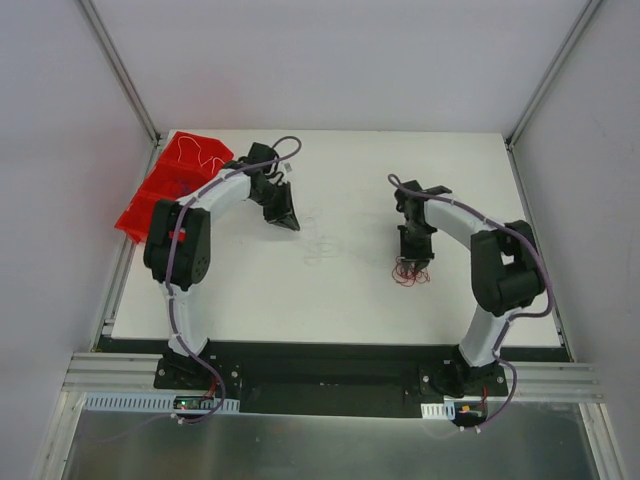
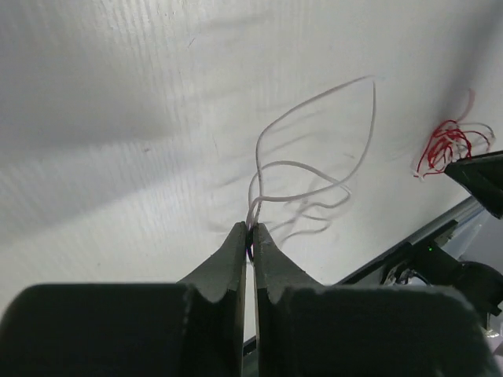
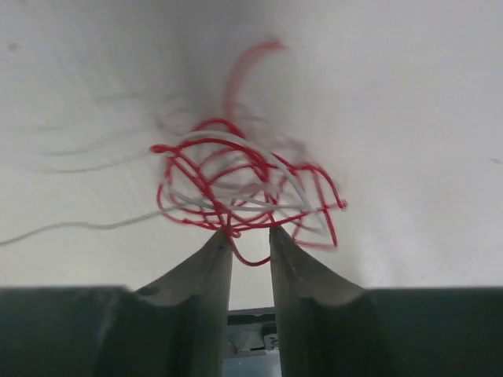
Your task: Untangle the cables
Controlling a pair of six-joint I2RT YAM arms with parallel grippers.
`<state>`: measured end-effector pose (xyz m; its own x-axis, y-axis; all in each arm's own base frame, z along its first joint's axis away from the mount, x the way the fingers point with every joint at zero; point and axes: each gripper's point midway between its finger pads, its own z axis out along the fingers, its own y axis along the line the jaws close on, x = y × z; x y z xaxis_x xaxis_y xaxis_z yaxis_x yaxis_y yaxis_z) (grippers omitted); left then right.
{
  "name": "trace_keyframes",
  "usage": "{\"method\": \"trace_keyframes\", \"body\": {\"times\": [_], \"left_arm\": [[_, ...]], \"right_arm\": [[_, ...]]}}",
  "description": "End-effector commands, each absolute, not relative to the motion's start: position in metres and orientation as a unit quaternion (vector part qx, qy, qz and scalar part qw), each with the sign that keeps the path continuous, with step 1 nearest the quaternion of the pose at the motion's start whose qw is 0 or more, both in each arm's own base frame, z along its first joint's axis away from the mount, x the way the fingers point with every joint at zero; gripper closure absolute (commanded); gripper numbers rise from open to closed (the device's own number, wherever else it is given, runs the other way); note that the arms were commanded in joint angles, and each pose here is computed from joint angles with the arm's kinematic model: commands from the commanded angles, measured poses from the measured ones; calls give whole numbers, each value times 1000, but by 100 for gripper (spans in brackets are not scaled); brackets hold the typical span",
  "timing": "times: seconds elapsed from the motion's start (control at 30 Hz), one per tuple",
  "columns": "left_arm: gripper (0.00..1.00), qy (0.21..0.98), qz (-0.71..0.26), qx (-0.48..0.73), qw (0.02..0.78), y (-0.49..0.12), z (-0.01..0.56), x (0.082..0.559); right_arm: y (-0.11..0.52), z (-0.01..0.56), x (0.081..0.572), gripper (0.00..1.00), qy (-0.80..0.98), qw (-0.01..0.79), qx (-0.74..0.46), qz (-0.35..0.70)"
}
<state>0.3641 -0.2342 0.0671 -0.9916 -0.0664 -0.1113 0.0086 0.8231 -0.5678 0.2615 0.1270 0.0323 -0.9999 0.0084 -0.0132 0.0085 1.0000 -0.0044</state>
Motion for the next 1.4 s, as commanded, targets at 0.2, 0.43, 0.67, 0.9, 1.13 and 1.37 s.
{"method": "trace_keyframes", "body": {"times": [0.2,0.43,0.67,0.9,1.13,1.37], "left_arm": [[100,932,-351,18,94,-235,127,344],[100,924,-371,18,96,-241,141,343],[100,916,-389,21,93,-243,153,334],[100,907,-399,44,129,-241,181,329],[100,914,-360,50,183,-224,191,333],[100,925,-326,5,194,-196,178,341]], "right_arm": [[165,124,297,28,978,143,-83,127],[238,123,320,26,938,149,-125,285],[257,99,341,26,931,170,-186,263],[258,70,355,31,952,173,-184,172],[225,100,375,90,964,216,-138,71],[175,248,350,100,916,385,-96,55]]}}
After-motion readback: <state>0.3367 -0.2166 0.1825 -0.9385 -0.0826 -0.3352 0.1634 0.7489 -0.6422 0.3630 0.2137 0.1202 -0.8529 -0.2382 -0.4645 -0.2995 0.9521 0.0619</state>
